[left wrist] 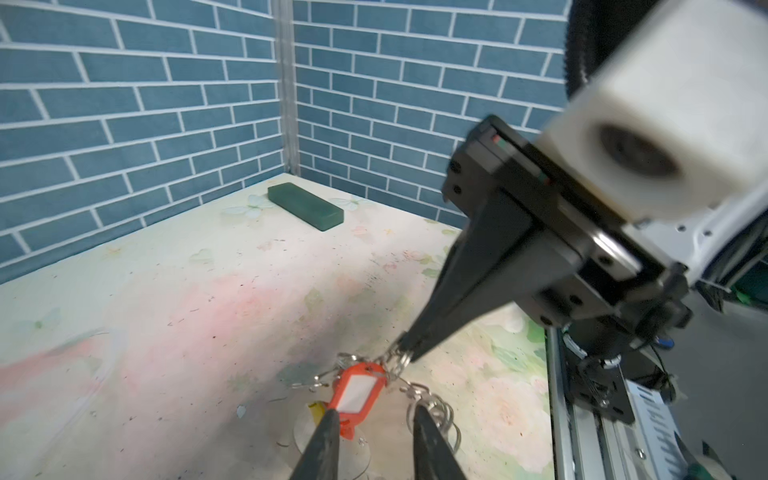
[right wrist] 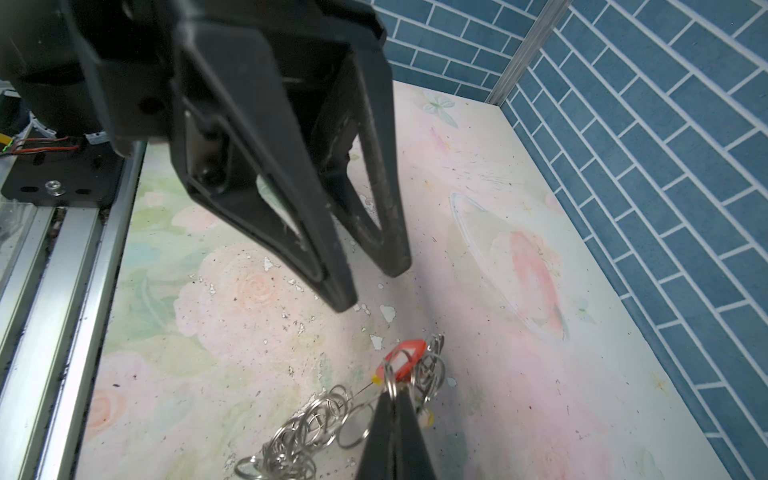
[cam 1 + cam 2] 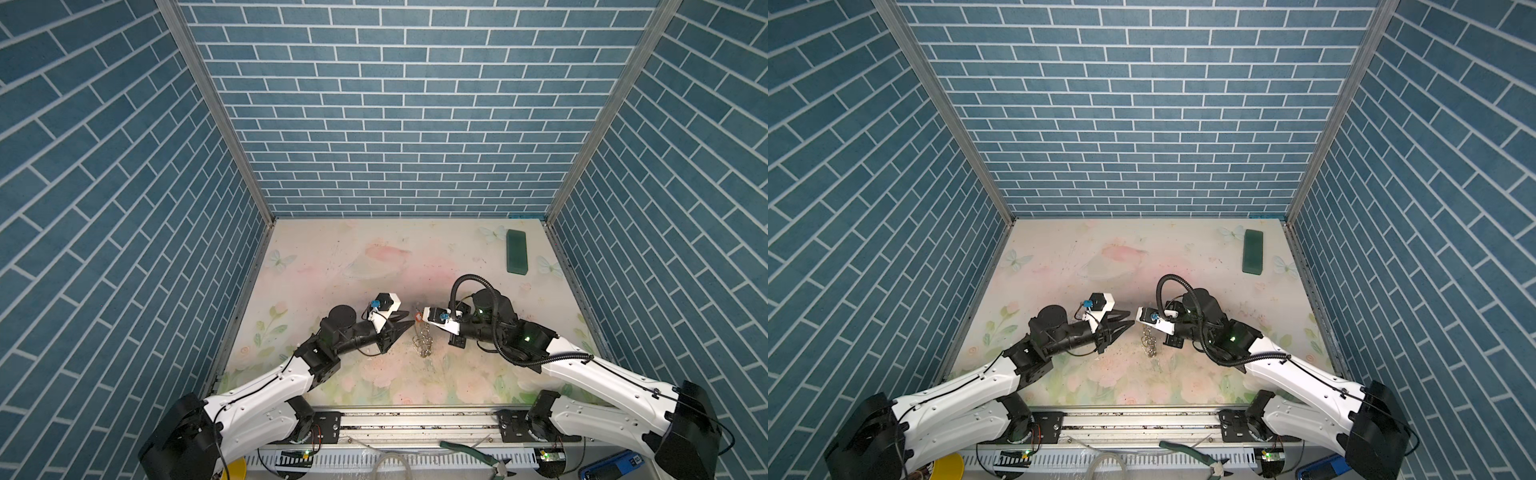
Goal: Put the keys on the keyring
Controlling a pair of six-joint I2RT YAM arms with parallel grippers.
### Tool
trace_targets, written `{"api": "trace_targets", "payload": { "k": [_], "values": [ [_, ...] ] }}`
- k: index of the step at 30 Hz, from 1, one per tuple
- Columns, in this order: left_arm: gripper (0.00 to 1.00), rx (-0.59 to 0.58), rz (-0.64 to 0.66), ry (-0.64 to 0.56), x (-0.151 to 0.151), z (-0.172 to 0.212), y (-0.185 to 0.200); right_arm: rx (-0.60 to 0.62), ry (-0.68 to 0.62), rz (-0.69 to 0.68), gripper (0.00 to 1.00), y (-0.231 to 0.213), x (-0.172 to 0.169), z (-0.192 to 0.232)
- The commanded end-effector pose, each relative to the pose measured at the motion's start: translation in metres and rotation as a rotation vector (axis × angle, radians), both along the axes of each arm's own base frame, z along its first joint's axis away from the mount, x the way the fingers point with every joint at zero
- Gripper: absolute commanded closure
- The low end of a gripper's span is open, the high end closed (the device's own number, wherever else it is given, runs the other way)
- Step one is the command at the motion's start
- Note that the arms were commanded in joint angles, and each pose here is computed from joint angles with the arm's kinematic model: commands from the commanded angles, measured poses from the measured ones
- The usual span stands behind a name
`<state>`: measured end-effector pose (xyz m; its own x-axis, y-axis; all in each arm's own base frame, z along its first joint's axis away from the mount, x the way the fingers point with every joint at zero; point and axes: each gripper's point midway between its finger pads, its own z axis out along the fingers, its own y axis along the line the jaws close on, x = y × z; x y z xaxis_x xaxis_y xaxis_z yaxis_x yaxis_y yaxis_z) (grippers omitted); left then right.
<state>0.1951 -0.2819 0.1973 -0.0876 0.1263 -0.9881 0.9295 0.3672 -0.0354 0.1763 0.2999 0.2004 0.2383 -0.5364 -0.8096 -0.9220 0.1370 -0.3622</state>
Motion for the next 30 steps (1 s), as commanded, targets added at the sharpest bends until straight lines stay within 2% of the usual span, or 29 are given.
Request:
{"api": "trace_targets", "payload": {
  "k": [1,3,6,12,15,21,26,30],
  "values": [
    [0.67,0.032,-0.148,-0.366,-0.011,0.019,-0.013,-0.007,-0.018,0.067,1.0,-0.001,-0.009,0.008],
    [0.69,0.092,-0.221,-0.42,-0.015,0.014,-0.02,-0.013,-0.006,0.082,1.0,-0.002,-0.012,0.007],
    [0.69,0.089,-0.218,-0.474,-0.008,0.023,-0.019,-0.017,0.004,0.088,1.0,-0.004,-0.013,0.007],
    [0.73,0.142,-0.264,-0.484,-0.005,0.018,-0.014,-0.016,0.019,0.101,1.0,-0.006,-0.012,0.009],
    [0.65,0.176,-0.271,-0.471,-0.003,0.011,-0.014,-0.012,0.022,0.102,1.0,-0.005,-0.009,0.012],
    [0.58,0.216,-0.291,-0.434,-0.003,0.001,-0.014,-0.01,0.03,0.111,1.0,-0.003,-0.008,0.013],
    [0.55,0.241,-0.252,-0.407,0.009,-0.003,-0.016,-0.009,0.038,0.124,1.0,-0.002,-0.01,0.013],
    [0.59,0.251,-0.257,-0.38,0.012,-0.005,-0.018,-0.013,0.033,0.115,1.0,-0.002,-0.008,0.012]
  ]
}}
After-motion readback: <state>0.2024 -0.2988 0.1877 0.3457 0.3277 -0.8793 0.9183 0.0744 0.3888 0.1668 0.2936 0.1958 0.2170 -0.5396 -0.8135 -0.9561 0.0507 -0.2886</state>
